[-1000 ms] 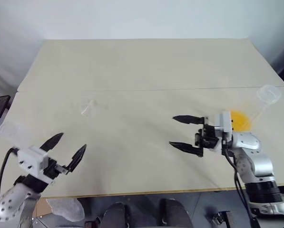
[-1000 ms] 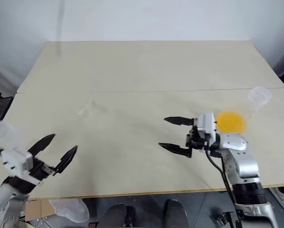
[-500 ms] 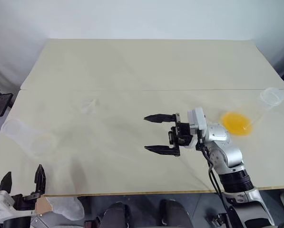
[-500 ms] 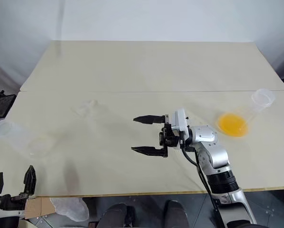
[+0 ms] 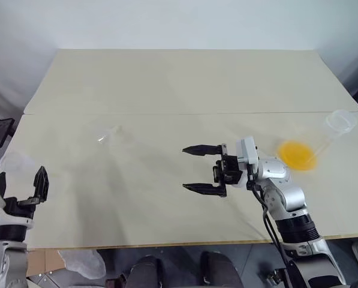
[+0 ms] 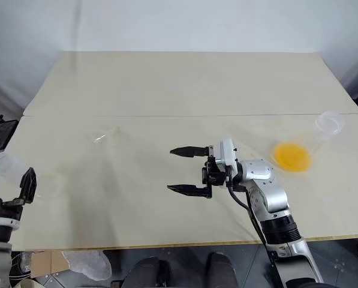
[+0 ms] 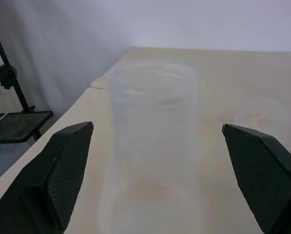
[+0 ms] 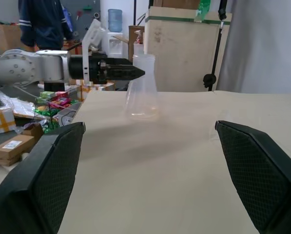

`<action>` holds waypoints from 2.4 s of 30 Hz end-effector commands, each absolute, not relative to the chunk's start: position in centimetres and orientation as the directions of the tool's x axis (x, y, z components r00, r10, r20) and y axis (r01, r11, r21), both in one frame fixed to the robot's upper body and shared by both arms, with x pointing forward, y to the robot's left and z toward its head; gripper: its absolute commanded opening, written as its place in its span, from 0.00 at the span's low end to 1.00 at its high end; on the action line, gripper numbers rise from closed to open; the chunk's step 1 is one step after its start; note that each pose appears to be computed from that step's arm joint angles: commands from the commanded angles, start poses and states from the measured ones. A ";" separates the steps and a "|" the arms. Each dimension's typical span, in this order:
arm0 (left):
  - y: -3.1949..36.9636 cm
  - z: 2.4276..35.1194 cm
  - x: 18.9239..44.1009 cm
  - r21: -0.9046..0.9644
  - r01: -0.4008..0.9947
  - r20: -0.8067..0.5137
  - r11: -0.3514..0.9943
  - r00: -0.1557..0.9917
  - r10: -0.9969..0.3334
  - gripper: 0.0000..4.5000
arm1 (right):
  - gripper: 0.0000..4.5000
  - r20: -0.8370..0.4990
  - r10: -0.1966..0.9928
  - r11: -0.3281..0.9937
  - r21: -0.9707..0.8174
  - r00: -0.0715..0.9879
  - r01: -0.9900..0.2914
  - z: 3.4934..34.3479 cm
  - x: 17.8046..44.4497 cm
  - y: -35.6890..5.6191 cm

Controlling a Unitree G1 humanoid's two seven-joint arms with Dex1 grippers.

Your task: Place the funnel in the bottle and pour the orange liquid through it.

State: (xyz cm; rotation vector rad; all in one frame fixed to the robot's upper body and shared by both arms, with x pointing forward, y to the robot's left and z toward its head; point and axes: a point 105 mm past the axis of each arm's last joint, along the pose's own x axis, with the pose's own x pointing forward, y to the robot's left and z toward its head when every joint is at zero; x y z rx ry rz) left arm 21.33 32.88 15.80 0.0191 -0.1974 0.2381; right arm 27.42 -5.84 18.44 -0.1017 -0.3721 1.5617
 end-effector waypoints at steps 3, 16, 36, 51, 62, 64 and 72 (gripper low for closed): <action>33.2 17.2 22.7 -0.004 -0.213 0.193 0.977 0.958 0.210 1.00 | 1.00 0.197 0.980 0.023 -0.326 -0.044 -0.945 19.2 26.7 -5.5; 33.4 17.9 23.1 0.022 -0.190 0.219 0.982 0.959 0.181 0.54 | 1.00 0.215 0.977 0.076 -0.327 0.004 -0.942 19.0 27.0 -5.7; 7.1 21.6 35.0 0.298 0.890 0.046 0.345 0.347 -0.937 0.54 | 1.00 0.133 0.777 0.618 -0.344 0.615 -0.707 17.3 25.0 -18.2; 5.2 19.4 36.0 0.311 0.910 0.001 0.273 0.287 -0.958 0.97 | 1.00 0.162 0.710 0.695 -0.315 0.685 -0.646 17.0 23.5 -17.8; 8.8 20.3 34.7 0.329 0.884 0.064 0.332 0.330 -0.942 0.99 | 1.00 0.169 0.754 0.651 -0.328 0.635 -0.685 17.5 25.3 -17.3; 10.2 20.7 34.3 0.334 0.866 0.088 0.371 0.363 -0.927 0.99 | 1.00 0.169 0.767 0.636 -0.328 0.618 -0.699 17.5 25.6 -17.1; 17.8 21.7 31.7 0.343 0.691 0.196 0.637 0.610 -0.768 0.99 | 1.00 0.178 0.845 0.535 -0.274 0.505 -0.799 17.7 27.8 -14.8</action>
